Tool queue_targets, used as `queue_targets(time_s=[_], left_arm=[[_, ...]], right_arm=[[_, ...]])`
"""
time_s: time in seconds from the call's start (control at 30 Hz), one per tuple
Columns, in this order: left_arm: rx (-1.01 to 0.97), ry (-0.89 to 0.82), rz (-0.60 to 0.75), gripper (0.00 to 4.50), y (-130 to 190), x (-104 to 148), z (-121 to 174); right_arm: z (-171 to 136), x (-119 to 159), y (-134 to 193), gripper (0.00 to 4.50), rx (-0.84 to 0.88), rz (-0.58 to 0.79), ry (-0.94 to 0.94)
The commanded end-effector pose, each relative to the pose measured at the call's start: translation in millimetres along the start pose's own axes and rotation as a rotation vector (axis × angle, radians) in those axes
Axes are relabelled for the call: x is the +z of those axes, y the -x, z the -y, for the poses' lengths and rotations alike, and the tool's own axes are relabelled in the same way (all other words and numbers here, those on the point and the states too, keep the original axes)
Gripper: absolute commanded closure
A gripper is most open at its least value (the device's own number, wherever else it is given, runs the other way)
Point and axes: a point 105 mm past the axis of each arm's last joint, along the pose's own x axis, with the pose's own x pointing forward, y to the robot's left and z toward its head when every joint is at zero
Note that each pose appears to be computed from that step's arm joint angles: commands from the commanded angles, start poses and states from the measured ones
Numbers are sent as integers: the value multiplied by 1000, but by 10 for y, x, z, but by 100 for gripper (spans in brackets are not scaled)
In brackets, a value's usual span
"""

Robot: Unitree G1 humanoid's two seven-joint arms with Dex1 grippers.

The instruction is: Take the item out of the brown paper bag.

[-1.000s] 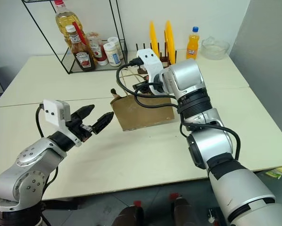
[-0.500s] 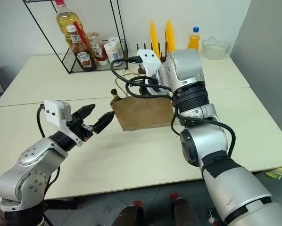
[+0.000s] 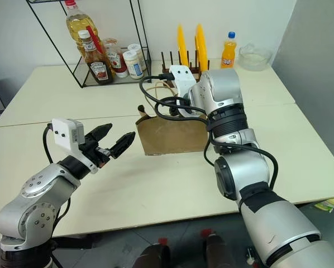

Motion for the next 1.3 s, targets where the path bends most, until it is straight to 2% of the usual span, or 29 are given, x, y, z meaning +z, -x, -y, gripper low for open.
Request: queue_targets(time_s=[0.03,0.2,0.23,0.5,0.63,0.73,0.87,1.0,1.1,1.23,1.3], left_arm=[[-1,-48,33,0,27,135,-43],[-20,-72,21,0,-1,181,-113],[-28,-77,17,0,-14,189,-120],[-113,-103,-26,0,-95,305,-235],[-115,-142,-5,0,-239,509,-455],[-75,-228,9,0,-534,670,-696],[-68,-304,8,0,-1017,789,-820],[-86,-374,-37,0,-1473,711,-685],[-135,-415,-82,0,-1639,603,-519],[-269,-485,-184,0,-1709,387,-296],[-432,-513,-250,0,-1657,305,-142]], right_arm=[[-114,164,226,208,80,75,77],[-168,89,462,28,171,86,195],[-168,63,503,5,191,92,222],[-127,-172,919,2,297,180,421],[-47,-238,1106,2,249,374,505],[147,-316,1213,2,135,553,375],[194,-701,1243,2,28,640,426],[162,-1058,1246,2,-16,678,383],[128,-1226,1269,2,-36,680,390],[187,-1326,1312,2,-96,687,362],[313,-1315,1394,2,-154,703,329]])
